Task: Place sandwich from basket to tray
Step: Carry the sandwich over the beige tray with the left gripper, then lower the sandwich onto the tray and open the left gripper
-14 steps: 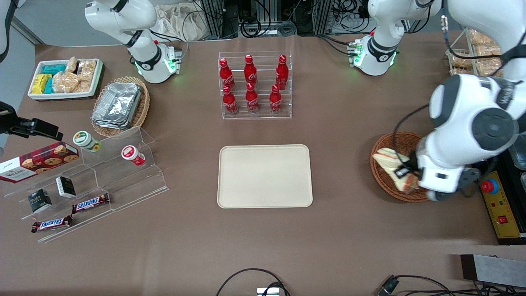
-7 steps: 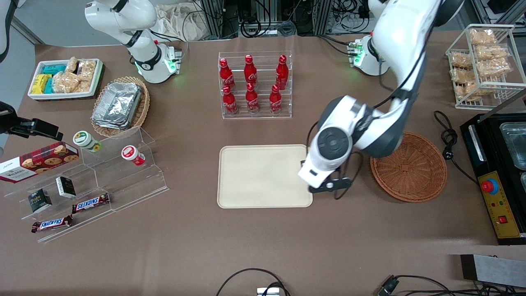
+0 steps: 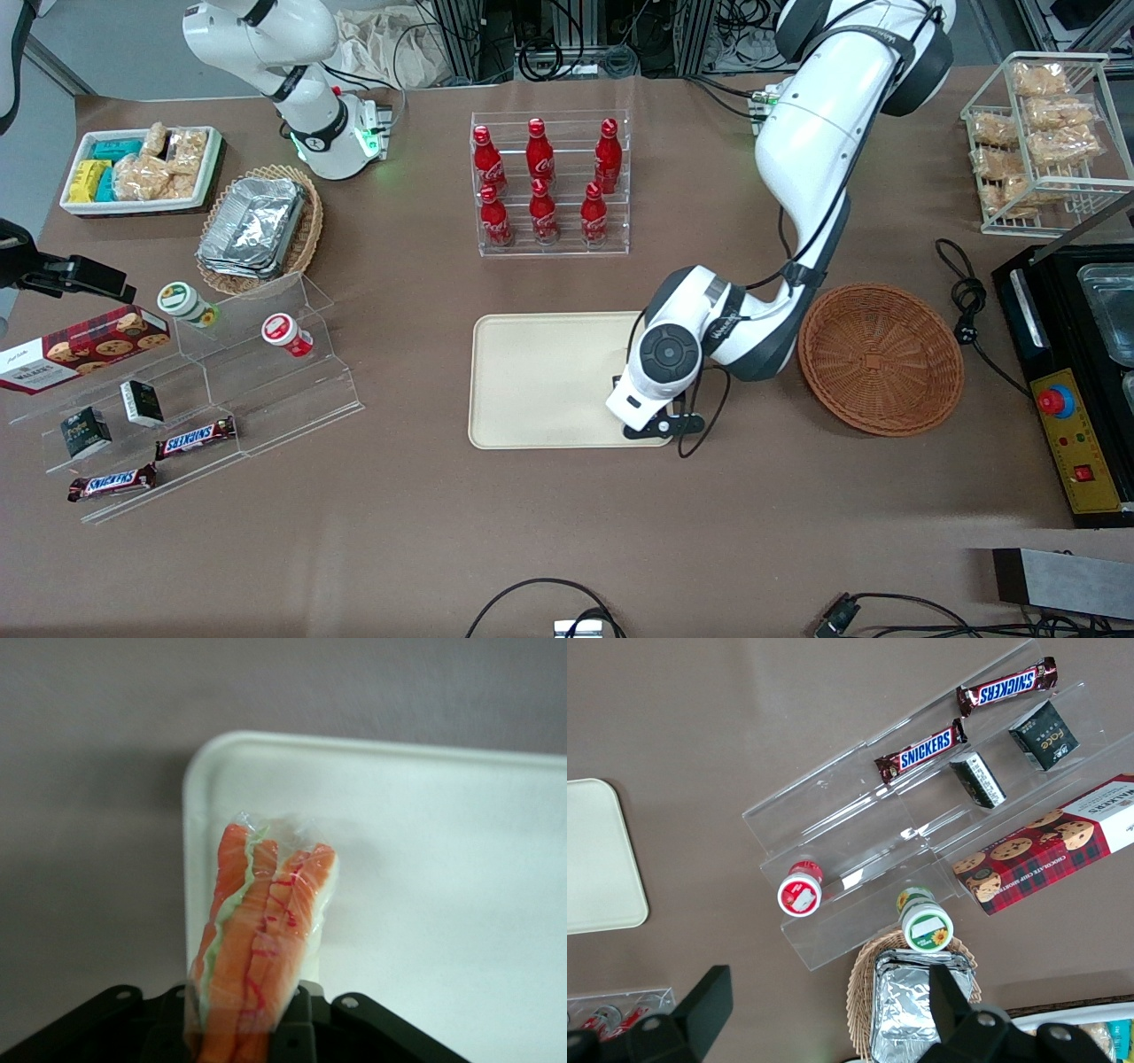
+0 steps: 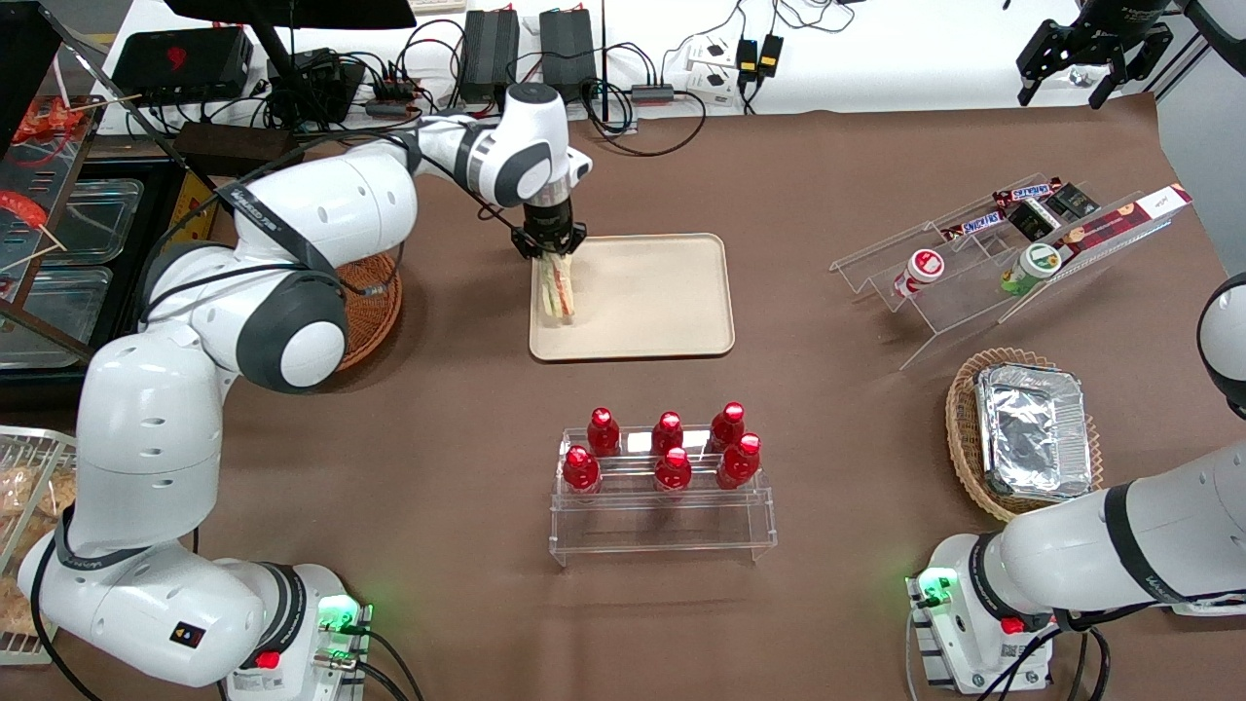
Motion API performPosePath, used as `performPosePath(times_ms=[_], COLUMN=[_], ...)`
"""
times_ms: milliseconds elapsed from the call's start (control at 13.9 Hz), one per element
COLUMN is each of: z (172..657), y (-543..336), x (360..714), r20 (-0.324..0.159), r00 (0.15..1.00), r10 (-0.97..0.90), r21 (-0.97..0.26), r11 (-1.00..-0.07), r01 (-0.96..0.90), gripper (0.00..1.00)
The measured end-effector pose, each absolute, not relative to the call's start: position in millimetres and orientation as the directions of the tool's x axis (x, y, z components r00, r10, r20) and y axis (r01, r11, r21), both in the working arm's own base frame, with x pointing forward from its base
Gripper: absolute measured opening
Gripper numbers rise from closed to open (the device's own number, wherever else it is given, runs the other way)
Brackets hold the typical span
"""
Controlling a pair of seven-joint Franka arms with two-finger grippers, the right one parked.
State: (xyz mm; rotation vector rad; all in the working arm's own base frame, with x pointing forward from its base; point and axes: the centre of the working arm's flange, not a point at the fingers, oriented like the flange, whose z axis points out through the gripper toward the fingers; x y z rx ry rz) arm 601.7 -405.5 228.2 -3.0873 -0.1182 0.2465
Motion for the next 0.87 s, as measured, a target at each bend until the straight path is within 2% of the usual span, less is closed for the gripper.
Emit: performPosePath(times_ms=[144,361,577,722,866], z=[222,228,267,318,377], y=[-416,-416,-409,-389,-355], x=[594,597,614,628,634], r20=[-0.164,-0.153,-0.093,-0.043,-0.039], r00=[0.984,0.986,0.992,0.992,0.987], r10=[0.068,0.072,0.088,0.118,0.155], r21=[-0.054,-0.051,-0.027,-0.023,-0.046], r11=[-0.997,-0.997,-0.996,-0.993,-0.987], r01=[0.060,0.065,0.086,0.117,0.153], gripper=[0.36,0.67,0.98,1.00,1.00])
